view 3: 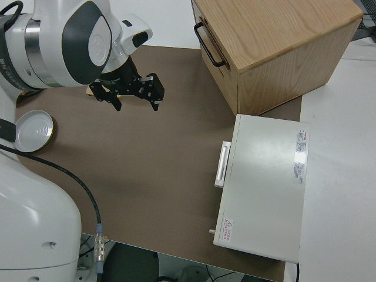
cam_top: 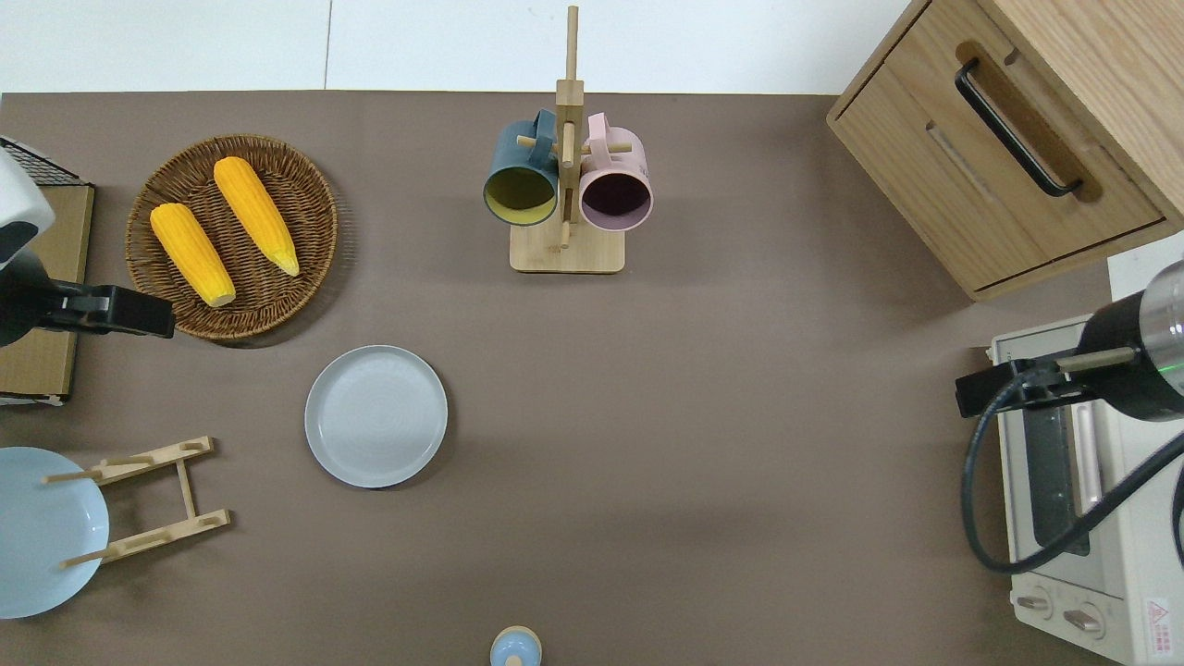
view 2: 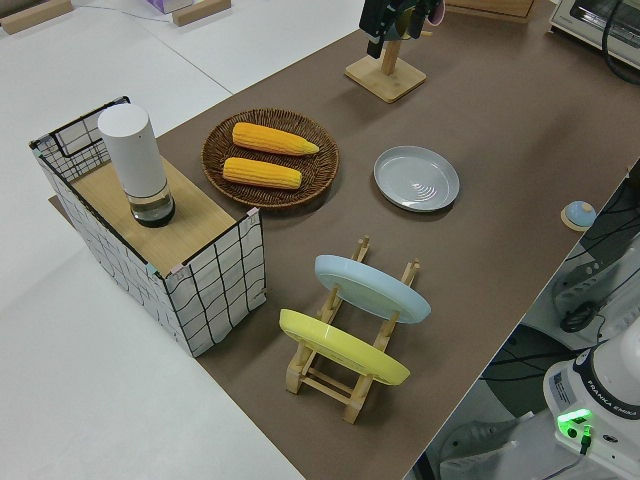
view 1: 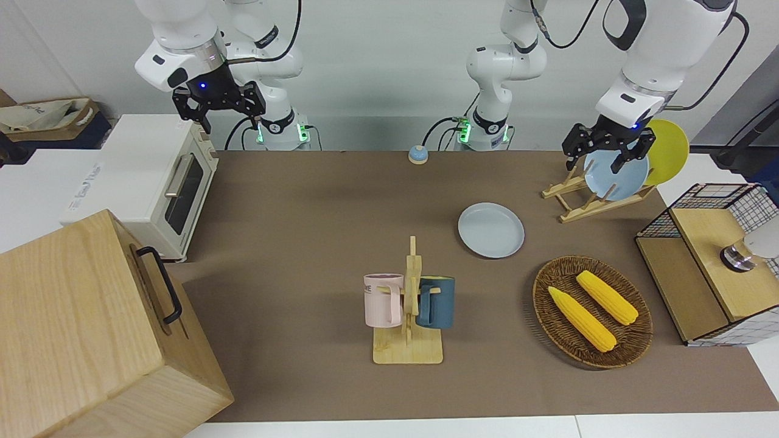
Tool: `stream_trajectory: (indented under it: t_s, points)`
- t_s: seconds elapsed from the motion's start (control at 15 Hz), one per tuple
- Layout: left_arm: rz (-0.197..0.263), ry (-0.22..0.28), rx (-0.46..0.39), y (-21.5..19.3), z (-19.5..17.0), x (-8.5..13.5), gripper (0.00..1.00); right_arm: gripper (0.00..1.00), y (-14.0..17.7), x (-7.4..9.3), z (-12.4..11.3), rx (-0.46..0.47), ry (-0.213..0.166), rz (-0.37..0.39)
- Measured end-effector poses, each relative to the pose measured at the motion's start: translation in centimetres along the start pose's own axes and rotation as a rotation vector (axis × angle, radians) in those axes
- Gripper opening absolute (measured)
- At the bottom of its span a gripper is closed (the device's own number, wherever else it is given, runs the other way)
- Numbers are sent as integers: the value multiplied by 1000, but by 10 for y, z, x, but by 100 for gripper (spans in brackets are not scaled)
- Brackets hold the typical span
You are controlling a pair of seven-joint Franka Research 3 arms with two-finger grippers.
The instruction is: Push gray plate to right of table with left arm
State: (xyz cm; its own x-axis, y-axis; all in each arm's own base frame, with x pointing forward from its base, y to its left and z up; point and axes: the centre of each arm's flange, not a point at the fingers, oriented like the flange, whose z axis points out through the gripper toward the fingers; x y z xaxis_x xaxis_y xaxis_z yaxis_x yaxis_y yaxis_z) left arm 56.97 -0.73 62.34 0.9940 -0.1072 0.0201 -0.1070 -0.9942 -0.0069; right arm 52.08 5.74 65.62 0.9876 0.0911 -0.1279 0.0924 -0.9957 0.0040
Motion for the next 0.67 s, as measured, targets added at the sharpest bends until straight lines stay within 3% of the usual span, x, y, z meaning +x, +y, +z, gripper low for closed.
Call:
stream_trajectory:
  t_s: [0.67]
  points:
    - [-11, -47, -4, -2, 9, -5, 99, 99, 0, 0, 0, 0, 0, 0]
